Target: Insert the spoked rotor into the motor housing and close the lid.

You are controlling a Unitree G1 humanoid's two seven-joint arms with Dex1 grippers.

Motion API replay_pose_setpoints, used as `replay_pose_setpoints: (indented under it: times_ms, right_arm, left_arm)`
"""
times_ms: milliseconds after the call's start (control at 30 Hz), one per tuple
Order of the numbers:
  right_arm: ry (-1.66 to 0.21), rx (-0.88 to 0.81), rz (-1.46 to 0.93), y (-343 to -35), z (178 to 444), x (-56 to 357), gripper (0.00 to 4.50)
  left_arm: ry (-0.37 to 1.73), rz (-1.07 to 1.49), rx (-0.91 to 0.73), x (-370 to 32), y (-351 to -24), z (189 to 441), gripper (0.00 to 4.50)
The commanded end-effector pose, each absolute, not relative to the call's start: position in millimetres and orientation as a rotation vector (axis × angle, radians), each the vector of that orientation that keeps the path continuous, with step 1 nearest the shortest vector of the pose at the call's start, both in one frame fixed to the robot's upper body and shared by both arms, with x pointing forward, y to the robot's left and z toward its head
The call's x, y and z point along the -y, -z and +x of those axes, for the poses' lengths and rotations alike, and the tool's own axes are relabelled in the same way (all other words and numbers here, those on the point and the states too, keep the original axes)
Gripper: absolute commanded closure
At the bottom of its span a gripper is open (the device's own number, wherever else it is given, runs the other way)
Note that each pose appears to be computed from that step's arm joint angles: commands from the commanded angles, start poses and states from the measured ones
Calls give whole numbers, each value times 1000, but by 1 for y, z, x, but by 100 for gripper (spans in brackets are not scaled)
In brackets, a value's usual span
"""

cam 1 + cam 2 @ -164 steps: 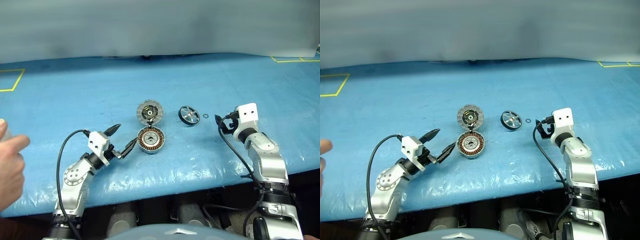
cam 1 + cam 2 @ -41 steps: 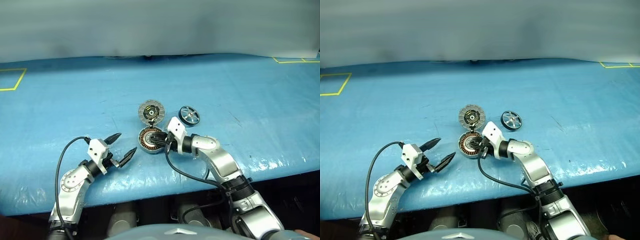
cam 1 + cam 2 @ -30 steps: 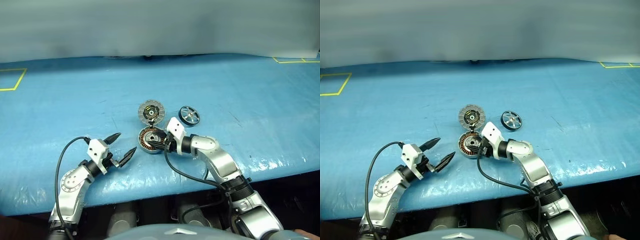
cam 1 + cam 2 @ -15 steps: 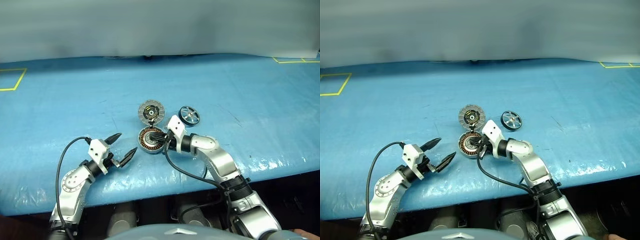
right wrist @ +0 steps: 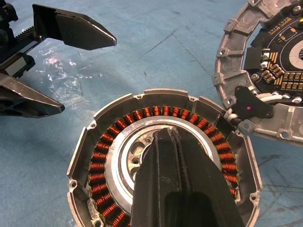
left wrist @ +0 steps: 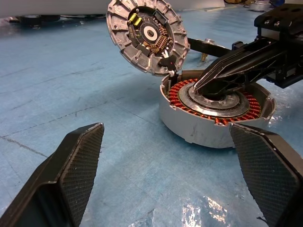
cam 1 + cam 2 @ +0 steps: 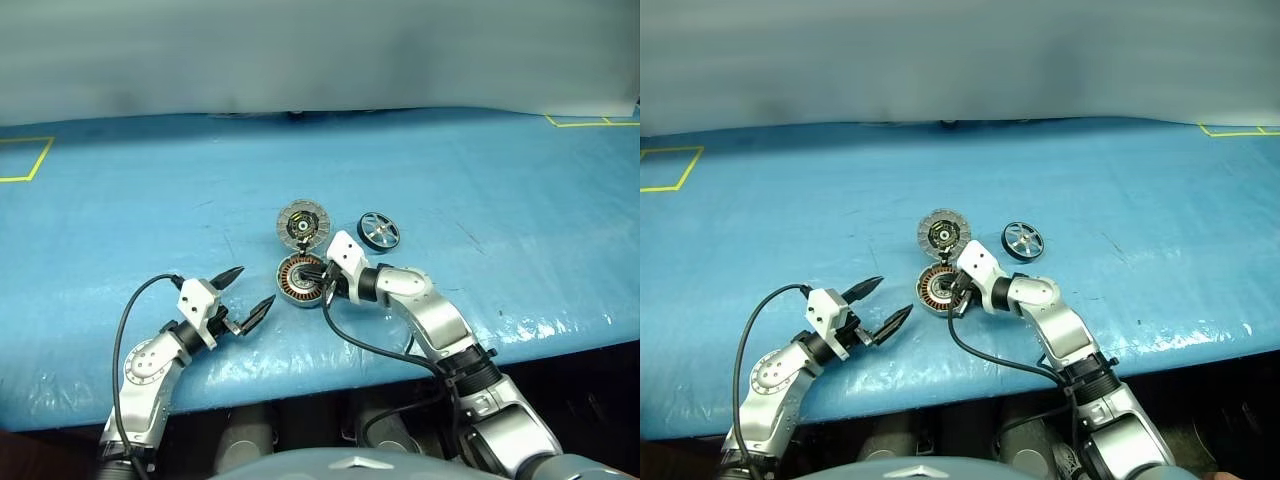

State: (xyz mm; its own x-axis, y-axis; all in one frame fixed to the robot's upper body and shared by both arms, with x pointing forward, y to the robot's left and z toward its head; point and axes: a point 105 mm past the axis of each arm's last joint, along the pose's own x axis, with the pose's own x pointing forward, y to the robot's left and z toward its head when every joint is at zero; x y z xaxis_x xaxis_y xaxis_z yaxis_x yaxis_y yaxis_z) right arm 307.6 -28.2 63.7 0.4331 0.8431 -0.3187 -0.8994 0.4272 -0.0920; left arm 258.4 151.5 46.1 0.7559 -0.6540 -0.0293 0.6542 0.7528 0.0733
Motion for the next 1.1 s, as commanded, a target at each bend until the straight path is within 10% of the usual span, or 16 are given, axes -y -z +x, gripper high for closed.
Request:
replay_pose_setpoints:
  times_ms: [33, 333, 633, 867, 1100]
  right_arm:
    - [-1103, -236, -265, -64, 305, 27, 447]
    - [-1085, -10, 31, -122, 299, 34, 447]
    - [-699, -76, -126, -111, 321, 132, 447]
    - [-503, -121, -169, -104, 343, 176, 263]
    - [-471, -174, -223, -93, 357, 189, 263]
  left_arm:
    - [716, 92, 29, -150, -52, 259, 0]
    - [721, 88, 33, -150, -54, 259, 0]
    - [736, 79, 30, -147, -53, 259, 0]
    - [741, 79, 27, -146, -52, 260, 0]
    - [730, 78, 25, -146, -51, 260, 0]
